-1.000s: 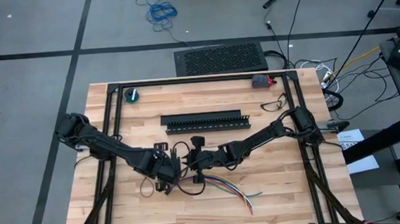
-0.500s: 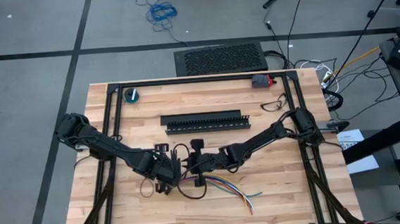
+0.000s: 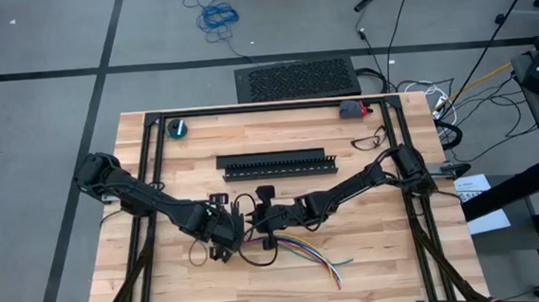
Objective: Ziptie cables
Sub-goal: Wrap the cables together using a zip tie
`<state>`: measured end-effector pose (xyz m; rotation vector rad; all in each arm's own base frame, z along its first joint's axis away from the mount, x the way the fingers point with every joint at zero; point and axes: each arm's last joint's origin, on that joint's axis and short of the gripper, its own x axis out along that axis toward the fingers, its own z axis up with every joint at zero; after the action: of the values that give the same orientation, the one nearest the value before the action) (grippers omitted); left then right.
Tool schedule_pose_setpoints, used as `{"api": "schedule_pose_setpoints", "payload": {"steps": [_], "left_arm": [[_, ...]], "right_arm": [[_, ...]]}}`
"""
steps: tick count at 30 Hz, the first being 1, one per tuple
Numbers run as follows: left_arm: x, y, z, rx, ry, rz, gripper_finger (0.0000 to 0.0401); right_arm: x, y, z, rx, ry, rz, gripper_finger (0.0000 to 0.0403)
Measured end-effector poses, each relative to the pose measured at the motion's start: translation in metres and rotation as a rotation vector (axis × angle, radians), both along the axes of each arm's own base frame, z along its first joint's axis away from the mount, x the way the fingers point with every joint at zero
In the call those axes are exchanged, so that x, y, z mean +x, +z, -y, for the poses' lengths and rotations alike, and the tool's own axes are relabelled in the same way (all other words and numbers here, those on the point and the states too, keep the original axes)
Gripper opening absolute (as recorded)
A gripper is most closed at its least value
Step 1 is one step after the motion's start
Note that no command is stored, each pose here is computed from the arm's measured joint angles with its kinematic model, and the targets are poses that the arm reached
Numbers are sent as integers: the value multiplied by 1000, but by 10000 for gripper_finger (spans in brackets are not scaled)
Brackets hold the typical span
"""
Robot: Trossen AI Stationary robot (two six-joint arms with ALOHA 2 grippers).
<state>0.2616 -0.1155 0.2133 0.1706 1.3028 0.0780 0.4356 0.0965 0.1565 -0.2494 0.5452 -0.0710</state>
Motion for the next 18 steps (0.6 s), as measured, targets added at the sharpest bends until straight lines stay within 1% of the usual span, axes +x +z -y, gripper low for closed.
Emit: {"api": "schedule_pose_setpoints", "payload": {"steps": [8, 11, 14, 18], "left_arm": [[1, 1, 2, 3, -10, 24, 0], [1, 1, 2, 5, -2, 26, 0], [-2, 4, 1, 41, 26, 44, 0], [-13, 20, 4, 95, 42, 130, 0]], "right_arm": [[-1, -2, 2, 5, -7, -21, 4], [-1, -2, 2, 22, -18, -24, 1], [-1, -2, 2, 49, -42, -18, 1], [-1, -1, 2, 84, -63, -3, 1]]}}
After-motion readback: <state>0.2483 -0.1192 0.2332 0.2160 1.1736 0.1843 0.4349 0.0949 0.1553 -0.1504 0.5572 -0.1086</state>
